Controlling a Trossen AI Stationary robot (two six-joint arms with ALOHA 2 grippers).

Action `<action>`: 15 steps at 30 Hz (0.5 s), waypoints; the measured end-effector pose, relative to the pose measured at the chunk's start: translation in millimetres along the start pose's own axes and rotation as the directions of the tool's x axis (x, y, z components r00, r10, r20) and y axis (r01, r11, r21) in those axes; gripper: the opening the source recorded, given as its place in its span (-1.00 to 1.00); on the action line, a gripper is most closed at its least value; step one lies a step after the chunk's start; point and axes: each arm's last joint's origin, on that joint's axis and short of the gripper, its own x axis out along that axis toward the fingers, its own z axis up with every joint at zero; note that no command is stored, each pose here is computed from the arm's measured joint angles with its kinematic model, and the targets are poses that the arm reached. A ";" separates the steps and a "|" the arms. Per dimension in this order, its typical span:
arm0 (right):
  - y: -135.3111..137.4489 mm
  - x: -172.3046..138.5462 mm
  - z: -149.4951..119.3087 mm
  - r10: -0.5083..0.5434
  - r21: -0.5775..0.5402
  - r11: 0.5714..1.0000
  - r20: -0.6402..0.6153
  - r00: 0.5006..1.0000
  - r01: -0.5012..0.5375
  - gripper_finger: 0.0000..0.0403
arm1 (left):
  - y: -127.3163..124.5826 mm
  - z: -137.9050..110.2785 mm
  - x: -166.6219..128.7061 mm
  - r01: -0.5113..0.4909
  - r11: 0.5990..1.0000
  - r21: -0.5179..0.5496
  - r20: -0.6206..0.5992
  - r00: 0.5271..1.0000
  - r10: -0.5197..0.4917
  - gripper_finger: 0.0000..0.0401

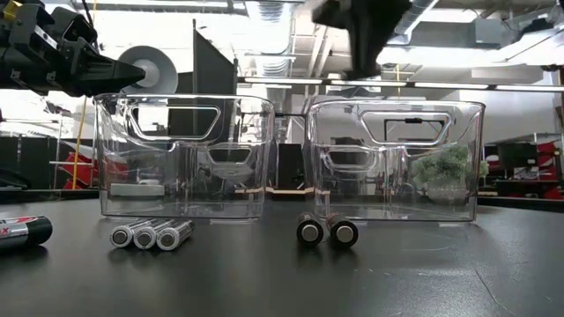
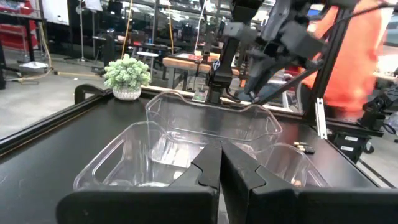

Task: Sort batteries
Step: Put the black battery into the right transparent bin

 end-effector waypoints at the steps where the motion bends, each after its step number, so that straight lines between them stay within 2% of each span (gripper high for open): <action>1: 0.1 4.4 -2.0 0.005 0.006 1.000 -0.030 1.000 -0.004 -0.95 | 0.0 0.0 0.0 0.000 1.000 0.000 0.000 1.000 0.000 -1.00; 6: 1.5 27.3 -7.1 0.030 0.026 0.999 -0.116 0.993 -0.027 -0.80 | 0.0 0.1 0.0 0.000 1.000 0.000 0.001 1.000 0.000 -1.00; 15: 6.5 54.9 -2.3 0.066 0.049 0.997 -0.083 0.994 -0.062 -0.63 | 0.0 0.0 0.0 0.000 1.000 0.000 0.001 1.000 0.000 -1.00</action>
